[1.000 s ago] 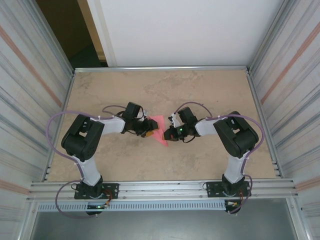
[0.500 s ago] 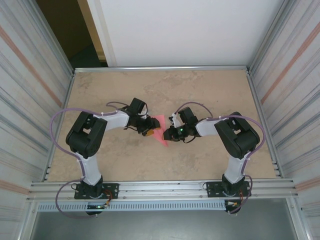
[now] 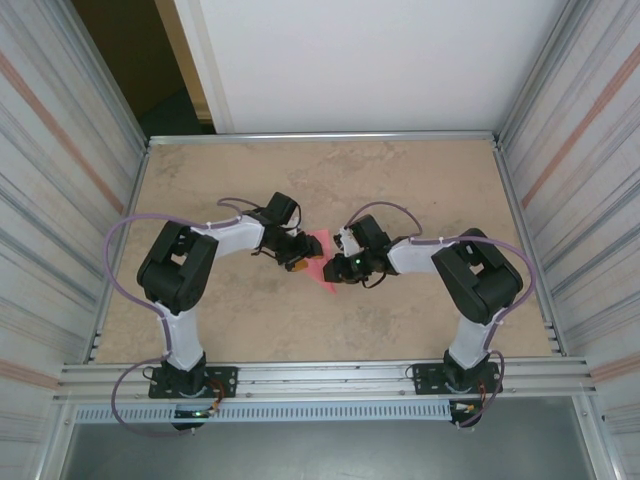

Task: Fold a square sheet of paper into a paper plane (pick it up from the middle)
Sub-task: Fourth fold the wing at the center of the table.

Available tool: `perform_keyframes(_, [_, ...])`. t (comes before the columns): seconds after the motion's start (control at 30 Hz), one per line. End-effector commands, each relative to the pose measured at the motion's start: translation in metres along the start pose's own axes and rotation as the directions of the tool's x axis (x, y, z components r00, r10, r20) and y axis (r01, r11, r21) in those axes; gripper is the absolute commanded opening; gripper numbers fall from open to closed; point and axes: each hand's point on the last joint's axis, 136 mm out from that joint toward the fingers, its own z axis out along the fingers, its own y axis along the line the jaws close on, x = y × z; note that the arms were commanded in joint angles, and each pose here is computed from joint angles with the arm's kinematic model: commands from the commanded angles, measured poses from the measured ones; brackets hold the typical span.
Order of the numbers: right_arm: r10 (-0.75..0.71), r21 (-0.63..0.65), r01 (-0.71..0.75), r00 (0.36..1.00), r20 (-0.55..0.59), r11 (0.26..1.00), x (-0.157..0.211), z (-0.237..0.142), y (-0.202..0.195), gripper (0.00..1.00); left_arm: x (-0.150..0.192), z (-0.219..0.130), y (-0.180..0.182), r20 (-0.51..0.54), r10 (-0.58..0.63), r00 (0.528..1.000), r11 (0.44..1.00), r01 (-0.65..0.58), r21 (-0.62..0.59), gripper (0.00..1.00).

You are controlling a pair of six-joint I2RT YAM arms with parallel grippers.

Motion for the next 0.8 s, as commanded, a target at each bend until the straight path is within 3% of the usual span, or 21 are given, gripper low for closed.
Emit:
perform_keyframes(0.0, [-0.034, 0.089, 0.030, 0.998, 0.050, 0.996, -0.011, -0.009, -0.001, 0.27, 0.042, 0.024, 0.092, -0.106, -0.129, 0.986, 0.945, 0.090, -0.314, 0.52])
perform_keyframes(0.5, [-0.098, 0.231, 0.082, 0.993, 0.058, 0.970, -0.020, 0.002, -0.003, 0.24, 0.045, 0.027, 0.092, -0.121, -0.141, 0.983, 0.947, 0.098, -0.306, 0.53])
perform_keyframes(0.77, [-0.101, 0.232, 0.090, 0.994, 0.035, 0.969, -0.016, 0.011, -0.003, 0.23, 0.045, 0.028, 0.092, -0.125, -0.143, 0.982, 0.948, 0.100, -0.303, 0.53])
